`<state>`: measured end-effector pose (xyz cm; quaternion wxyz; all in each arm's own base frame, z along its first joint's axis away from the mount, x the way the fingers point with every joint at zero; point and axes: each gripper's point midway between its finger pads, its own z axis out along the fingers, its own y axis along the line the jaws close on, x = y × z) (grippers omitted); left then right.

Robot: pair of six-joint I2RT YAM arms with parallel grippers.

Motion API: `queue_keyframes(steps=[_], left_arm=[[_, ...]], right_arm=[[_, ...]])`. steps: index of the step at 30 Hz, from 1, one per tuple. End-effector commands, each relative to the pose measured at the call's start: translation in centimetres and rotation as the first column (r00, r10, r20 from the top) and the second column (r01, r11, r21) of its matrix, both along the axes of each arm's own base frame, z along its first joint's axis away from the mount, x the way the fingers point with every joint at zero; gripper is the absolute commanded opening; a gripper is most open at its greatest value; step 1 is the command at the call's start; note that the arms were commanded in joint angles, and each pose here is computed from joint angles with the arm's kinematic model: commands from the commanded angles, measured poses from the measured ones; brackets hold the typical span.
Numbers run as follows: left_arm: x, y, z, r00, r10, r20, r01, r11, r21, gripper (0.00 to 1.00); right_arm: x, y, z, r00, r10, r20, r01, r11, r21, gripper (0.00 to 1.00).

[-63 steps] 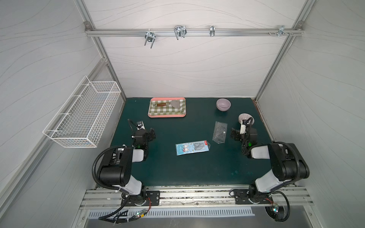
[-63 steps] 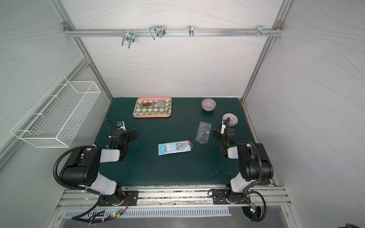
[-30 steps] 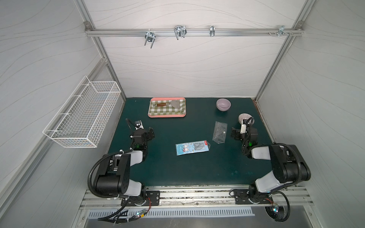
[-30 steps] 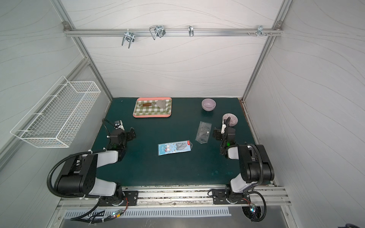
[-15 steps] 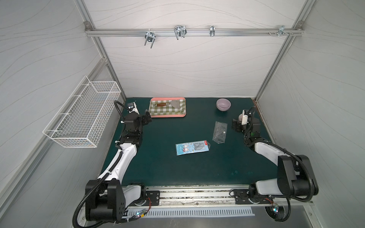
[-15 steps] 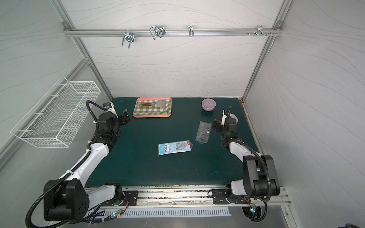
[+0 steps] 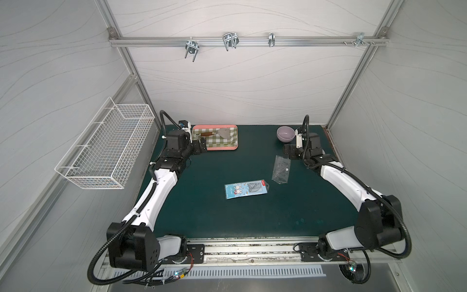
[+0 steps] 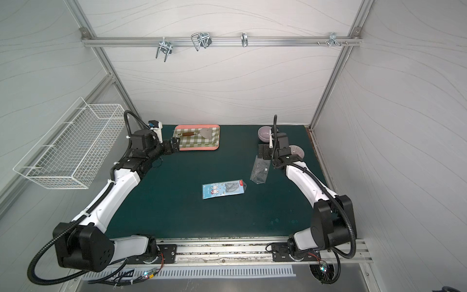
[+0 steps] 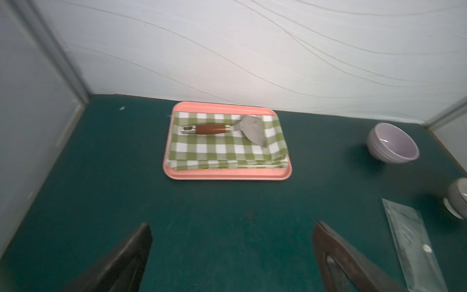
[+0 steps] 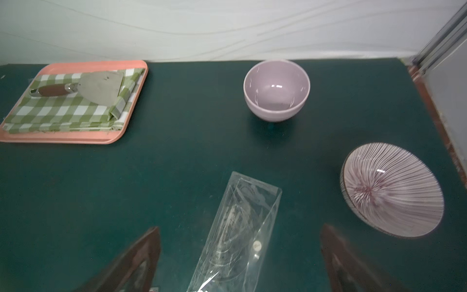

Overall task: Open the ruler set and take out the ruler
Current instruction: Pick up the ruler set bag from the center of the board.

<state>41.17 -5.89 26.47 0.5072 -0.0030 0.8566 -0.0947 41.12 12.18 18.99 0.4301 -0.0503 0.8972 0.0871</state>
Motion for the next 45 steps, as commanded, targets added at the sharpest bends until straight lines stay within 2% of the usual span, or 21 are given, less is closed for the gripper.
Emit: queue_keyframes(steps=[1,4,11,20,25,28,37,45], left_arm=[[-0.2,-3.8,0.2,0.991,-0.134,-0.015,0.133,0.988,-0.076,0.99],[-0.5,-6.7,-0.9,0.978,-0.206,-0.029,0.202,0.972,-0.119,0.99],[-1.6,-11.7,-4.8,0.943,-0.305,-0.134,0.298,0.952,-0.067,0.99],[-5.0,-15.8,-9.4,0.889,-0.362,-0.282,0.379,0.926,0.005,0.99],[-6.7,-15.8,-12.2,0.864,-0.340,-0.371,0.345,0.937,-0.054,0.95],[-8.0,-15.0,-13.9,0.862,-0.309,-0.403,0.305,0.949,-0.074,0.95],[-10.0,-13.3,-16.3,0.847,-0.253,-0.467,0.256,0.965,-0.059,0.92],[-11.2,-13.1,-18.0,0.822,-0.255,-0.509,0.250,0.965,-0.080,0.89]], right_arm=[[-2.6,0.9,-3.8,0.981,0.028,-0.194,-0.014,0.997,0.071,0.99],[-3.3,1.3,-5.5,0.972,0.037,-0.230,-0.009,0.993,0.122,0.99],[-5.0,2.1,-8.7,0.945,0.074,-0.319,-0.016,0.983,0.180,0.99],[-8.0,2.5,-10.6,0.915,0.121,-0.384,-0.034,0.973,0.226,0.98],[-10.1,4.3,-10.0,0.894,0.210,-0.396,-0.085,0.947,0.309,0.89],[-11.4,5.6,-10.0,0.876,0.254,-0.411,-0.124,0.940,0.318,0.83],[-13.7,8.9,-12.0,0.822,0.332,-0.463,-0.168,0.918,0.360,0.66],[-13.9,9.4,-13.9,0.799,0.341,-0.496,-0.155,0.913,0.378,0.60]])
